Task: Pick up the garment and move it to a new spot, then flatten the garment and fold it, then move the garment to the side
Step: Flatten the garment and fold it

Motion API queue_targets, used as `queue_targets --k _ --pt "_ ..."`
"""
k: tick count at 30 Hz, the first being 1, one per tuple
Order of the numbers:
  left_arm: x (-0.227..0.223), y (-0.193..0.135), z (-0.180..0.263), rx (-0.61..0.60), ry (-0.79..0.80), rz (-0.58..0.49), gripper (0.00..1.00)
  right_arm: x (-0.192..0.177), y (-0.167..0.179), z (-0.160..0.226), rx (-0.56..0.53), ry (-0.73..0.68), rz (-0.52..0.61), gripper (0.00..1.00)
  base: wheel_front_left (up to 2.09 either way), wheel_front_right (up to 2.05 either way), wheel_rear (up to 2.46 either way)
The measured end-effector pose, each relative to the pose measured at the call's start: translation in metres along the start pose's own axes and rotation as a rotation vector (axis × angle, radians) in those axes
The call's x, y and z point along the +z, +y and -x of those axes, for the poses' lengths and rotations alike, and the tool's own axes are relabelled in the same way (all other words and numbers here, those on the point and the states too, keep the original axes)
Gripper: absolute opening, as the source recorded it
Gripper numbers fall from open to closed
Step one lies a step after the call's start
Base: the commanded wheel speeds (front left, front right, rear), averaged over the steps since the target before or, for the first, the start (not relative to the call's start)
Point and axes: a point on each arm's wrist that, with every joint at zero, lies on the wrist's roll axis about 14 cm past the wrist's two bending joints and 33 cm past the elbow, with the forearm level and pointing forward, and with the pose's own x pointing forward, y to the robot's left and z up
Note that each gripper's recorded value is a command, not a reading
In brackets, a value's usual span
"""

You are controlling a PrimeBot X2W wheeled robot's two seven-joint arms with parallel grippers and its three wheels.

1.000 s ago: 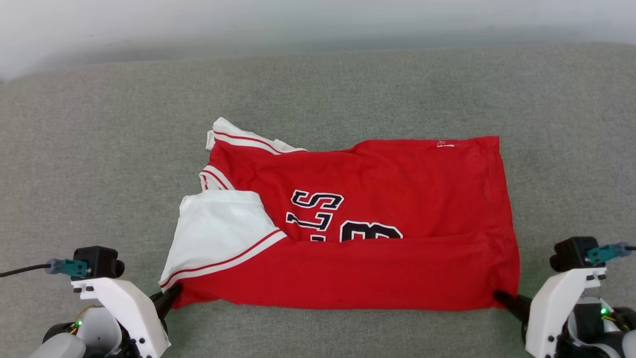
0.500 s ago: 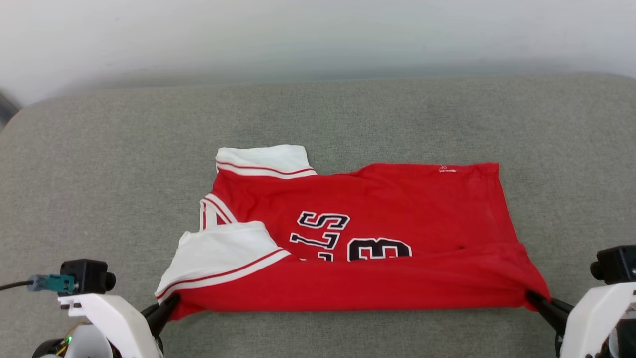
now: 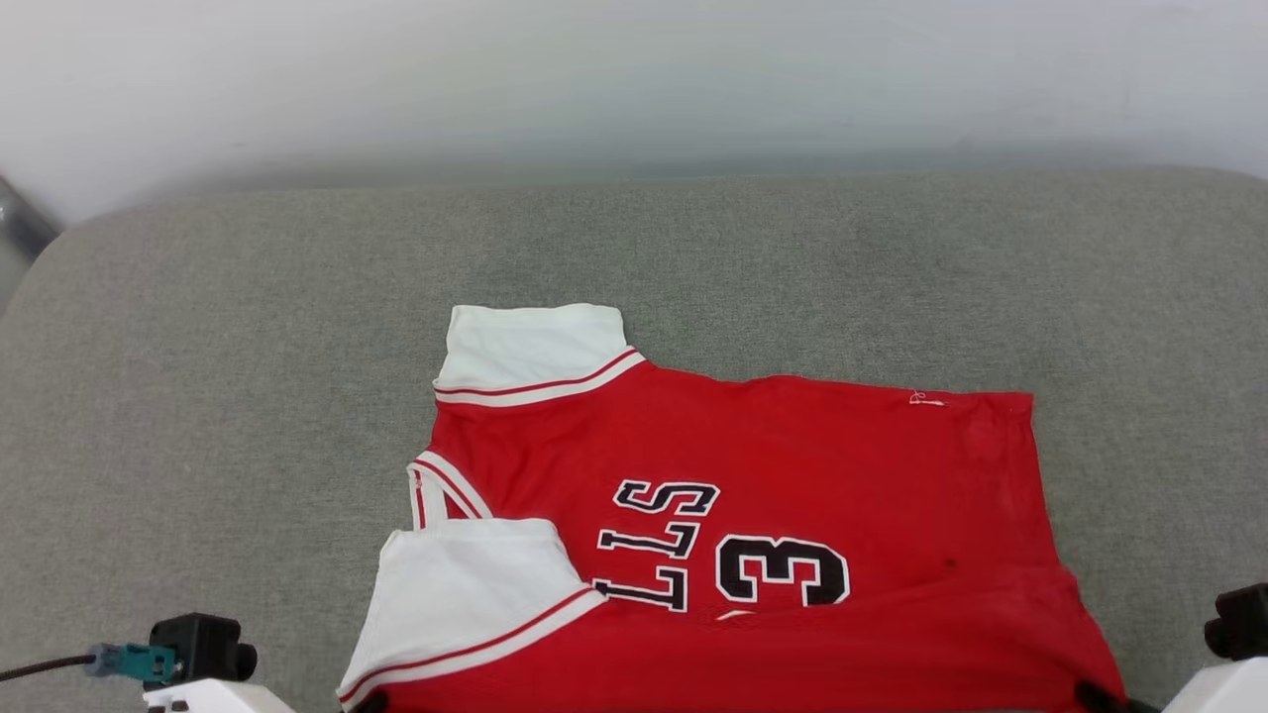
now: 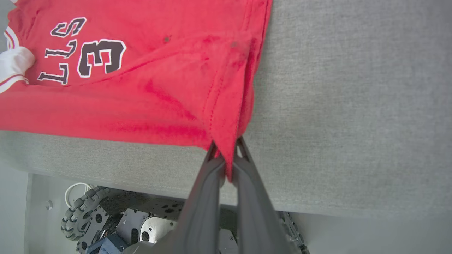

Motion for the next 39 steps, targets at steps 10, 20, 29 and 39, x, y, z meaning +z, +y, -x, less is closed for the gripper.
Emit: queue_targets --k 10,20,29,39 --pt "-0.035 0.020 -0.020 0.043 0.101 0.089 0.00 -0.055 -0.010 -0.018 -0.029 0.167 -0.068 0.00 0.00 0.00 0.00" --pt "-0.037 0.027 -0.034 0.055 0.112 0.146 1.00 -0.067 -0.006 -0.035 0.003 0.221 -0.101 0.48 0.00 0.00 0.00" --pt "-0.011 0.032 -0.018 0.049 0.150 0.057 1.00 -0.052 0.000 -0.034 0.039 0.166 -0.141 1.00 0.00 0.00 0.00" --pt "0.089 0.000 -0.019 -0.040 0.090 -0.110 1.00 0.004 -0.019 -0.026 -0.022 0.024 -0.107 1.00 0.00 0.00 0.00"
